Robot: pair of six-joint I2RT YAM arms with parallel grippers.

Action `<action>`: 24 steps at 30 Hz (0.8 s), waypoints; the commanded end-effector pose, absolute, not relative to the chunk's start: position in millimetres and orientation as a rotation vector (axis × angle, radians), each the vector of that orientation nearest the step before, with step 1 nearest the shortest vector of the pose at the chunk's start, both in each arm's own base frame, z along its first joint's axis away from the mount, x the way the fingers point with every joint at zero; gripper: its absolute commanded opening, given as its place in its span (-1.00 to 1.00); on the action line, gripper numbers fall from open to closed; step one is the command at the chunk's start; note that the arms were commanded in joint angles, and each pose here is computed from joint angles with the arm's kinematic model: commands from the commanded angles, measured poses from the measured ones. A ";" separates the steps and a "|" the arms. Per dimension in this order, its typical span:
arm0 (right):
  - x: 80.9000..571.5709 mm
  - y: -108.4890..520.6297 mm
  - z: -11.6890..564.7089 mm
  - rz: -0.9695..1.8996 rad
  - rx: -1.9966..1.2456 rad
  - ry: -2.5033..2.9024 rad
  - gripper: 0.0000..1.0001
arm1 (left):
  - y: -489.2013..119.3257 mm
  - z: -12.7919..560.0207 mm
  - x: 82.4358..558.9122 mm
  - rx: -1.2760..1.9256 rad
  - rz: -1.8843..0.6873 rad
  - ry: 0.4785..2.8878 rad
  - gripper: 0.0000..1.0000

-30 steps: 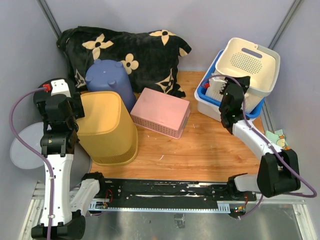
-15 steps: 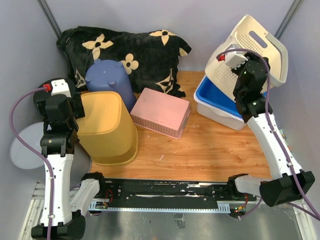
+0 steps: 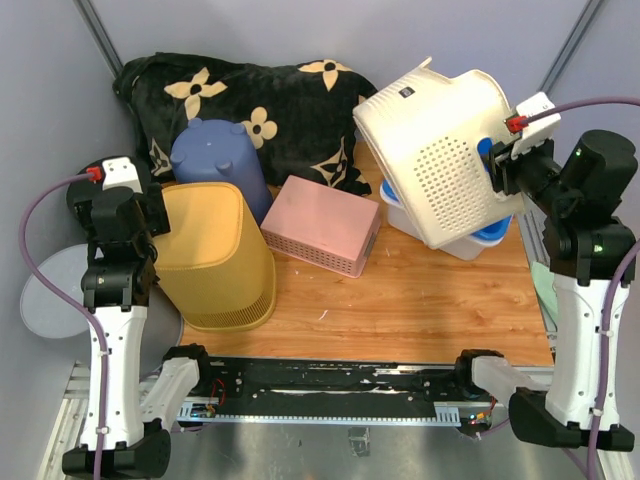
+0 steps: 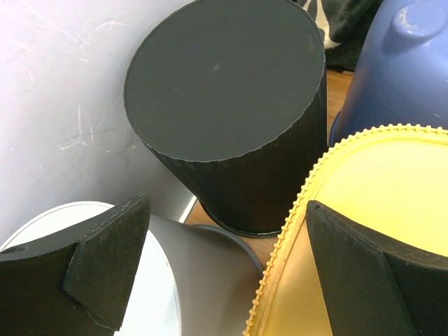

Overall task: Turn the large container upside down
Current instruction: Pick up the container from the container, then place the container inside the container.

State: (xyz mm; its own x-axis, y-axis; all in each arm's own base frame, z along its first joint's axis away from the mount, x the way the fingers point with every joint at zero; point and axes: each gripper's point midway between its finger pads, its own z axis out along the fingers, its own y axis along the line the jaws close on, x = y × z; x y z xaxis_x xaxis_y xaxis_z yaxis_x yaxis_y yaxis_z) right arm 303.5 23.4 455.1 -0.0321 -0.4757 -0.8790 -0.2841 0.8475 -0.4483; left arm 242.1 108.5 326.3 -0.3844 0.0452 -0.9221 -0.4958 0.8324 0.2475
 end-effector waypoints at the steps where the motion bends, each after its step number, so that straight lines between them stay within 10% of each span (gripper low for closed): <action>1: 253.6 106.2 462.0 0.559 -0.650 1.593 -0.99 | 113.8 301.9 238.8 -0.337 0.651 1.985 0.93; 24: 191.4 135.7 484.6 1.399 -0.592 1.585 -0.99 | 112.8 295.0 242.5 -0.330 0.643 1.993 0.93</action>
